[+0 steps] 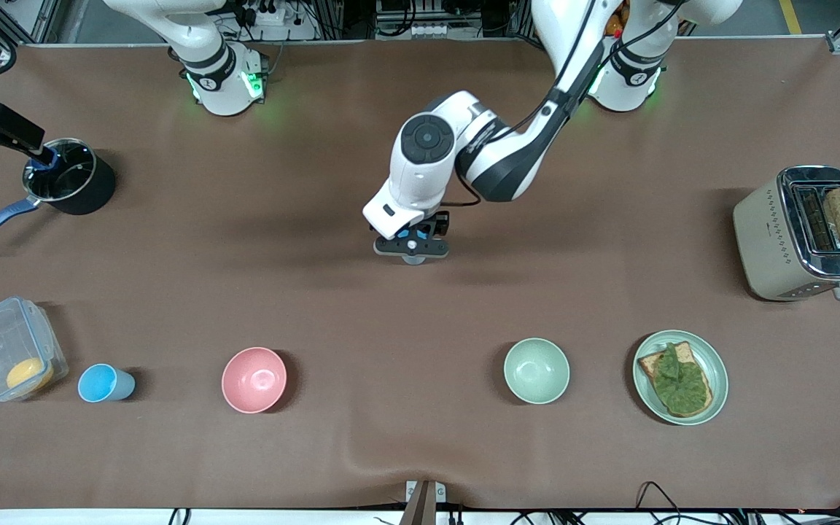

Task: Stack blue cups with both arms

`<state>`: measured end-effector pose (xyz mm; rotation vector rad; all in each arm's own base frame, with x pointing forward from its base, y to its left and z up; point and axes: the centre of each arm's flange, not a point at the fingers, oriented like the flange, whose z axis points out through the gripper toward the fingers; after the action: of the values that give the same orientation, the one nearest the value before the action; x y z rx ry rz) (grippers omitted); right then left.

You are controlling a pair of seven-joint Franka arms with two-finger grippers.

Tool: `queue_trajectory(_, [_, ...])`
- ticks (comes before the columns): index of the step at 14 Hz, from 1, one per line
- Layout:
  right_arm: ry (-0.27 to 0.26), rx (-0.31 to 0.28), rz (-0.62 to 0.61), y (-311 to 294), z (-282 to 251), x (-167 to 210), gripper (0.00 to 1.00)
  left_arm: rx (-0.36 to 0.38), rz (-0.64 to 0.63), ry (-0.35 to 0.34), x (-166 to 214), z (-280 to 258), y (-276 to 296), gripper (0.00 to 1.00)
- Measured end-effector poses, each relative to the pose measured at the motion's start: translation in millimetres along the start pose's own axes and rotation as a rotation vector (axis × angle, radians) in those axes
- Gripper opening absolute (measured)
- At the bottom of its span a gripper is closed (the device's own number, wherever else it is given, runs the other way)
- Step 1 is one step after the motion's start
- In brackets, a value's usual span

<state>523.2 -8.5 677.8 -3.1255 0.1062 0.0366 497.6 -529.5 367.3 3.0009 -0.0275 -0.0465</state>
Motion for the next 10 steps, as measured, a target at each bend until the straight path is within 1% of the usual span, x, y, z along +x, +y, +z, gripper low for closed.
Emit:
queue_trajectory(3, [0.000, 0.000, 0.000, 0.0, 0.0, 0.0, 1.00, 0.039, -0.071, -0.028, 19.6, -67.2, -51.9, 1.00])
queue_trajectory(5, [0.001, 0.000, 0.000, 0.0, -0.1, 0.1, 1.00, 0.036, -0.154, -0.002, 38.3, -120.3, -110.8, 1.00])
queue_trajectory(6, [0.001, 0.000, 0.000, 0.0, -0.1, 0.1, 1.00, 0.032, -0.190, 0.014, 45.8, -147.9, -150.0, 1.00])
queue_trajectory(8, [0.001, 0.000, 0.000, 0.0, -0.1, 0.1, 1.00, 0.041, -0.176, 0.014, 46.5, -193.3, -236.5, 1.00])
queue_trajectory(10, [0.001, 0.000, 0.000, 0.0, 0.0, 0.1, 1.00, 0.056, -0.139, -0.015, 36.2, -222.8, -313.8, 1.00])
